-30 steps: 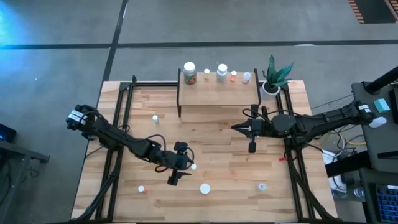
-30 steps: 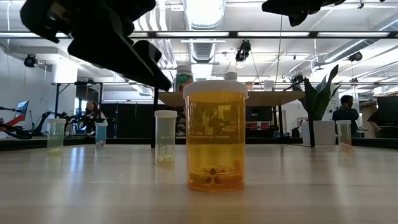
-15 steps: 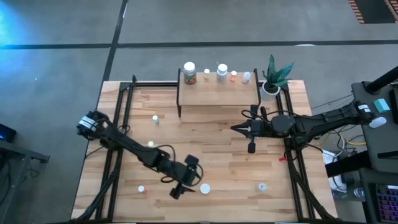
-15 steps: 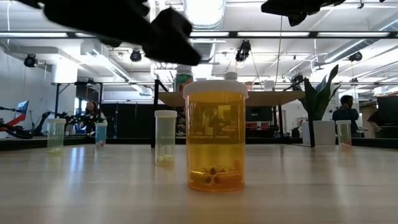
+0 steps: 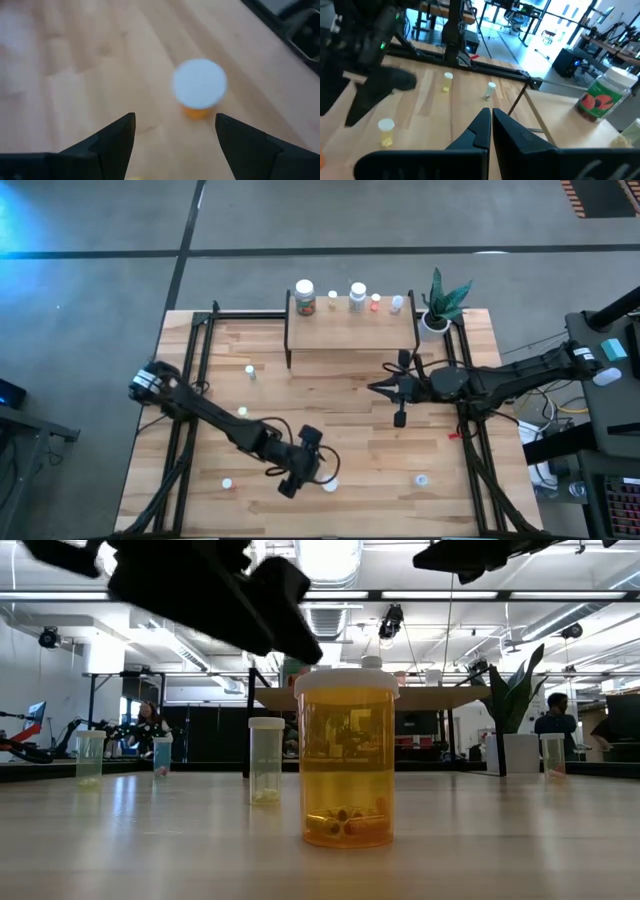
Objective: Pick and place medicine bottles onto shelf by color
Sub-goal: Put the bottom yellow pill bottle on the shelf
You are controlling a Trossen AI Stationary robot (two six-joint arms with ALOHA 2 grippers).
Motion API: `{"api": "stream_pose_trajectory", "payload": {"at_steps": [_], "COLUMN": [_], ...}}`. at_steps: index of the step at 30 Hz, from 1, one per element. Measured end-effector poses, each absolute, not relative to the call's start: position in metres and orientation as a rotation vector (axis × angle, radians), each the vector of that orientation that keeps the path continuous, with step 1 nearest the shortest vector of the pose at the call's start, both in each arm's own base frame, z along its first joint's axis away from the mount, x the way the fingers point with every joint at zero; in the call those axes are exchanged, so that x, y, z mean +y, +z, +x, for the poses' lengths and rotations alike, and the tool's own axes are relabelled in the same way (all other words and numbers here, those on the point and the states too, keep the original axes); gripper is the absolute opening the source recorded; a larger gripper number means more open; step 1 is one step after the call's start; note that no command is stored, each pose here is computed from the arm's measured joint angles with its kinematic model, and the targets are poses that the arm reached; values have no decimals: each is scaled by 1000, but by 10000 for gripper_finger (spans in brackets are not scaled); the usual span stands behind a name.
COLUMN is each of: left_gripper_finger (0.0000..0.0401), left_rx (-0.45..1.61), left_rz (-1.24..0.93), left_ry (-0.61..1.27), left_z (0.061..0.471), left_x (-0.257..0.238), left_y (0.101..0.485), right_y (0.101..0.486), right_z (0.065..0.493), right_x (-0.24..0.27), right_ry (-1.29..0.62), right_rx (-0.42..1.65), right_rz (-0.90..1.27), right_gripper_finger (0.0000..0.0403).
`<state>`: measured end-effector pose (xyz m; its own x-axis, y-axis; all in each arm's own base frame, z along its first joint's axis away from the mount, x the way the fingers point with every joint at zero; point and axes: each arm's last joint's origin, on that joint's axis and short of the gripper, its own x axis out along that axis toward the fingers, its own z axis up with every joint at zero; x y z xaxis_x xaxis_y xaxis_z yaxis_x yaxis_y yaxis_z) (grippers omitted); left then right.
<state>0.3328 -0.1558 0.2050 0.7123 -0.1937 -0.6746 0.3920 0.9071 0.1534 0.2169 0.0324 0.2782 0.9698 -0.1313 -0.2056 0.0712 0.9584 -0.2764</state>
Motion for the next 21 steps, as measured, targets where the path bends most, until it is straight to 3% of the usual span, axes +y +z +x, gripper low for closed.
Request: {"api": "stream_pose_trajectory", "payload": {"at_steps": [7,21], "left_gripper_finger": [256,253], "left_rx": [751,754], "left_rz": [234,187], "left_ry": [-242,-219], "left_z": [322,315], "left_x": [-135,-112], "left_y": [214,178], "right_y": [279,280], "right_z": [219,219], "right_x": [33,33], "right_ry": [-104,-104], "right_rx": [209,199], "right_rz": [-271,-282], "right_gripper_finger": [9,9]}}
